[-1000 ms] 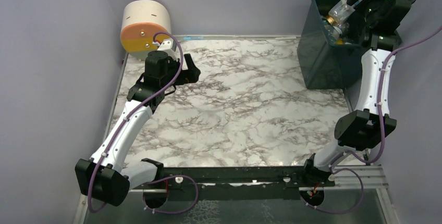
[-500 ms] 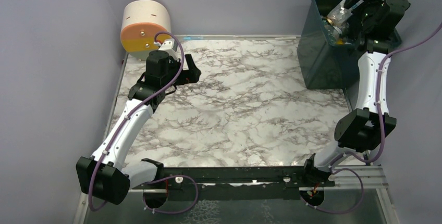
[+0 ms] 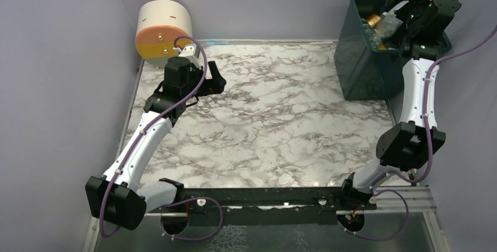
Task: Put the plastic bottles in the bin
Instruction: Place the plastic bottle in the trash bin.
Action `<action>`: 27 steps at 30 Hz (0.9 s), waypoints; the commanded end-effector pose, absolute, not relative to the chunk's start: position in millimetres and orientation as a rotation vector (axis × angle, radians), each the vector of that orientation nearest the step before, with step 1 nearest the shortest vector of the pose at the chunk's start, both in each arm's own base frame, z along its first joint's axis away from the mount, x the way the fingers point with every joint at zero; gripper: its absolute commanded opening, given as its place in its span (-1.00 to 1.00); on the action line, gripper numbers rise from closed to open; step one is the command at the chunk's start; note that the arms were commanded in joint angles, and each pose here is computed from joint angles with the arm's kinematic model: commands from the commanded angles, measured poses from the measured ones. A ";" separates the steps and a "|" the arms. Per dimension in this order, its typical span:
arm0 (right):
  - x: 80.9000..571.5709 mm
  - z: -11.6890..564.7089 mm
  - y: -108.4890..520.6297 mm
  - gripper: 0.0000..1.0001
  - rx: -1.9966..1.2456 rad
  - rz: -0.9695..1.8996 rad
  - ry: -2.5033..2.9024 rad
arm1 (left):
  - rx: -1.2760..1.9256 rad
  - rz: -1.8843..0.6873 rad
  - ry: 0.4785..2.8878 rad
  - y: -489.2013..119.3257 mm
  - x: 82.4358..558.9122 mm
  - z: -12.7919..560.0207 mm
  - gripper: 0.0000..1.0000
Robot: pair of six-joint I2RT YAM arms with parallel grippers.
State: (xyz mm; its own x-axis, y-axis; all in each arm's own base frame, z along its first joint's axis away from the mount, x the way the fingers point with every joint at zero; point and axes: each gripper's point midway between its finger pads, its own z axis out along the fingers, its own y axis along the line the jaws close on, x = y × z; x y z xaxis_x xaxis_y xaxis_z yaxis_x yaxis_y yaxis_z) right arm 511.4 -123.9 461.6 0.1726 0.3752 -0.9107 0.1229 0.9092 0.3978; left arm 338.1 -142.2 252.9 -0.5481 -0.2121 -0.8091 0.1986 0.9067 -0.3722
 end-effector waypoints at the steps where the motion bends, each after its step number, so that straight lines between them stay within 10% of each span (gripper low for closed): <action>1: 503.2 480.5 -111.7 0.61 0.392 0.233 1.357 | 0.018 -0.551 2.042 -145.3 339.5 270.0 0.98; 20: 495.8 442.1 -83.4 0.66 0.369 0.387 1.455 | 0.024 -0.549 2.045 -147.0 344.7 262.6 0.98; 27: 475.7 420.6 -48.6 1.00 0.291 0.487 1.515 | -0.012 -0.513 2.039 -142.1 352.4 254.4 0.98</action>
State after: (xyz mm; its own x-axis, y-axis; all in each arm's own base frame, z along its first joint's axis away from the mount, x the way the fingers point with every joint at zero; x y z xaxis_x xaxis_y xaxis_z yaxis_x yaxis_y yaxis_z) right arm 494.7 -80.4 408.2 0.0061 0.4907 -0.8713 -0.0021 0.8713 0.4907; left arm 342.6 -144.3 251.5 -0.5460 -0.2107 -0.8109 0.2042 0.9052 -0.3727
